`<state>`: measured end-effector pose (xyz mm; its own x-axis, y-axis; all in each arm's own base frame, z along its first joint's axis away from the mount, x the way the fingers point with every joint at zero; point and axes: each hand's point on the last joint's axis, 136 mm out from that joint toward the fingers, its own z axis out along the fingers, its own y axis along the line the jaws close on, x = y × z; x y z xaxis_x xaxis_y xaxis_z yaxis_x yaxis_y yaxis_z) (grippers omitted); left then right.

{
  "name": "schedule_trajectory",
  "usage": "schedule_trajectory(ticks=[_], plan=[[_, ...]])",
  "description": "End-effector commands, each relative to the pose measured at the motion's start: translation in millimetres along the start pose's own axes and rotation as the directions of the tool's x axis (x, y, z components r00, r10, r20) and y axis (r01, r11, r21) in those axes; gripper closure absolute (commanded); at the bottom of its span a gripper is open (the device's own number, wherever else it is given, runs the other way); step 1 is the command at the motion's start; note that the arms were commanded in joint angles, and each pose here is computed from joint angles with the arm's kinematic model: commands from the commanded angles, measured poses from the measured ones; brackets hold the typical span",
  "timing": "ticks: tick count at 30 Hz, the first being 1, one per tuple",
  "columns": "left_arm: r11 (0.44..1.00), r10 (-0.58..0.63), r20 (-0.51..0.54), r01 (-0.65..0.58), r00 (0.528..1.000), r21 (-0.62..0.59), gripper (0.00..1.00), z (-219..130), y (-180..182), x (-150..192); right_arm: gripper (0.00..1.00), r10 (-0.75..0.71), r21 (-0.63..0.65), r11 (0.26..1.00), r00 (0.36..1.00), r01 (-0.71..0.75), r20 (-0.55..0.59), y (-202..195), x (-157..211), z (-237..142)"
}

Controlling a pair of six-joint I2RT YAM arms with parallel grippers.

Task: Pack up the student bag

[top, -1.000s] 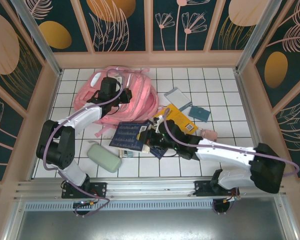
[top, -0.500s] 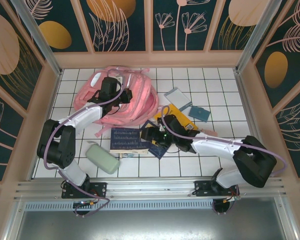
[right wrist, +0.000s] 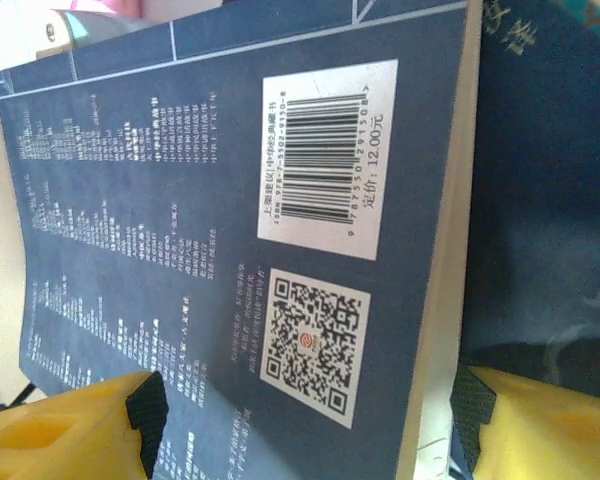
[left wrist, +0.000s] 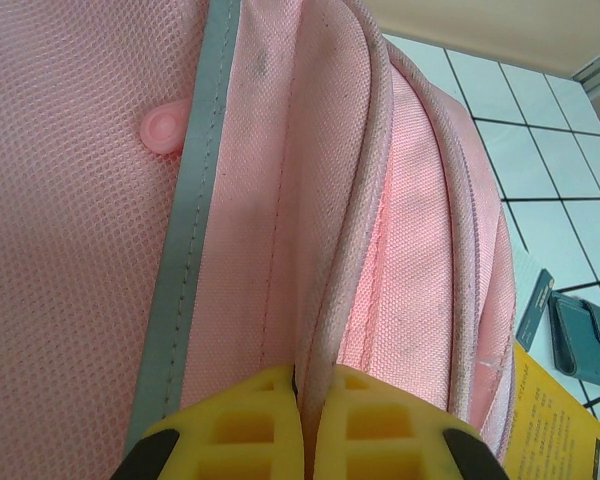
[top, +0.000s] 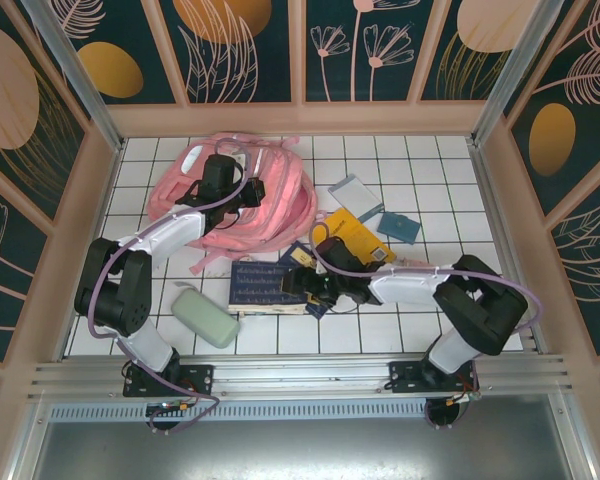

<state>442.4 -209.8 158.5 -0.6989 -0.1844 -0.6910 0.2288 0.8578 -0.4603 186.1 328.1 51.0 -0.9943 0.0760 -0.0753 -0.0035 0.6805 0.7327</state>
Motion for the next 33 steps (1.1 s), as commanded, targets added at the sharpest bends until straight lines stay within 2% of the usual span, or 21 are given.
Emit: schedule_trajectory(ticks=[1,5,9,16,20,26,33], plan=[[0.999,0.033,0.053,-0.035,0.998,0.034,1.00,-4,-13,-19,0.23,0.066,-0.029,0.997,0.998,-0.067,-0.006,-9,14,-5],[0.999,0.031,0.051,-0.033,0.998,0.038,1.00,-3,-14,-19,0.28,0.087,-0.149,0.985,0.996,-0.091,-0.032,11,19,-6],[0.999,0.034,0.054,-0.036,0.998,0.040,1.00,-5,-15,-20,0.35,0.075,-0.177,0.981,0.997,-0.079,-0.030,26,12,2],[0.999,0.043,0.061,-0.045,0.997,0.029,1.00,-8,-13,-20,0.69,0.058,-0.198,0.978,0.998,-0.059,-0.012,44,-6,12],[0.999,0.048,0.061,-0.049,0.997,0.023,1.00,-8,-13,-21,0.84,0.072,-0.202,0.977,0.997,-0.069,0.009,48,-14,9],[0.998,0.050,0.083,-0.053,0.995,0.027,1.00,-15,-17,-28,0.87,0.030,-0.226,0.974,0.996,-0.009,0.088,75,-20,-33],[0.997,0.064,0.121,-0.069,0.991,0.041,1.00,-33,-27,-47,0.88,-0.003,-0.215,0.975,0.969,0.059,0.248,88,-33,-118]])
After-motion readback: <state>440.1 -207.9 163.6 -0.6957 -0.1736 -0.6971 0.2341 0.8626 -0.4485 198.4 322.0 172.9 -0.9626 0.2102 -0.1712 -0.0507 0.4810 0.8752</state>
